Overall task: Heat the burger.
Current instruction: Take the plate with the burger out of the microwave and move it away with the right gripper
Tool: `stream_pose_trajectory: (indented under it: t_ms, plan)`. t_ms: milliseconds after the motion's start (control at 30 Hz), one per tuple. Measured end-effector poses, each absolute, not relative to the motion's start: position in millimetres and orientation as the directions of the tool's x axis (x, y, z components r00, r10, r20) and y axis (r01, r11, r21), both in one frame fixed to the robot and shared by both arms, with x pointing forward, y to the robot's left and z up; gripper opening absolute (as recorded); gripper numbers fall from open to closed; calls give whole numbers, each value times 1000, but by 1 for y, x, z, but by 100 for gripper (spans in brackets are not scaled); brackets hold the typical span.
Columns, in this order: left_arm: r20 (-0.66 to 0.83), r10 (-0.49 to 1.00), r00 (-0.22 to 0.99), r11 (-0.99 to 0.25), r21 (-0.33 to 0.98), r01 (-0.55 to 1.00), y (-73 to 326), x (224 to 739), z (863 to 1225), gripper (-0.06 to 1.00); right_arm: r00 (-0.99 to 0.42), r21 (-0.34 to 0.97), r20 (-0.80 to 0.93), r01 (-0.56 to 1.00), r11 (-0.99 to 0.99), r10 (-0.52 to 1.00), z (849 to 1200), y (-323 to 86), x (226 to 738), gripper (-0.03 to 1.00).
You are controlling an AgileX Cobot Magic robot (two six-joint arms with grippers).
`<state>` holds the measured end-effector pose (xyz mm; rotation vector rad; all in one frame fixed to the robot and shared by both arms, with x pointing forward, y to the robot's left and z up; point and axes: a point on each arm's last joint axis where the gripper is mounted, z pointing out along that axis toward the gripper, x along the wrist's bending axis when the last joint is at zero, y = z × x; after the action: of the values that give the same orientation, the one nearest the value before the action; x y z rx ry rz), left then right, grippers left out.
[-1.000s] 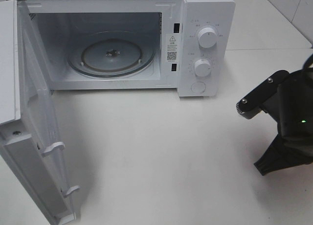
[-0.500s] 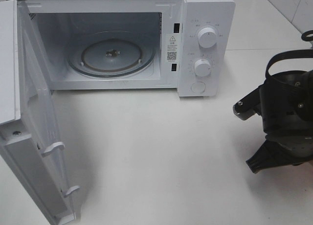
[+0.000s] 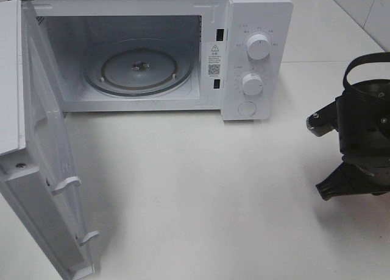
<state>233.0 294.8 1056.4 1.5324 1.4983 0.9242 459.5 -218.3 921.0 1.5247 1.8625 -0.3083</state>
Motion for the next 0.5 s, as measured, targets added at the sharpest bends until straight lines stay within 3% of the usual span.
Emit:
stream_pose_trajectory:
  t_ms: [500]
  plan:
    - [-24,999,38,6,904,427,295,233,1056,99,-90,186,-624,947,260,776,875,-210,465,7]
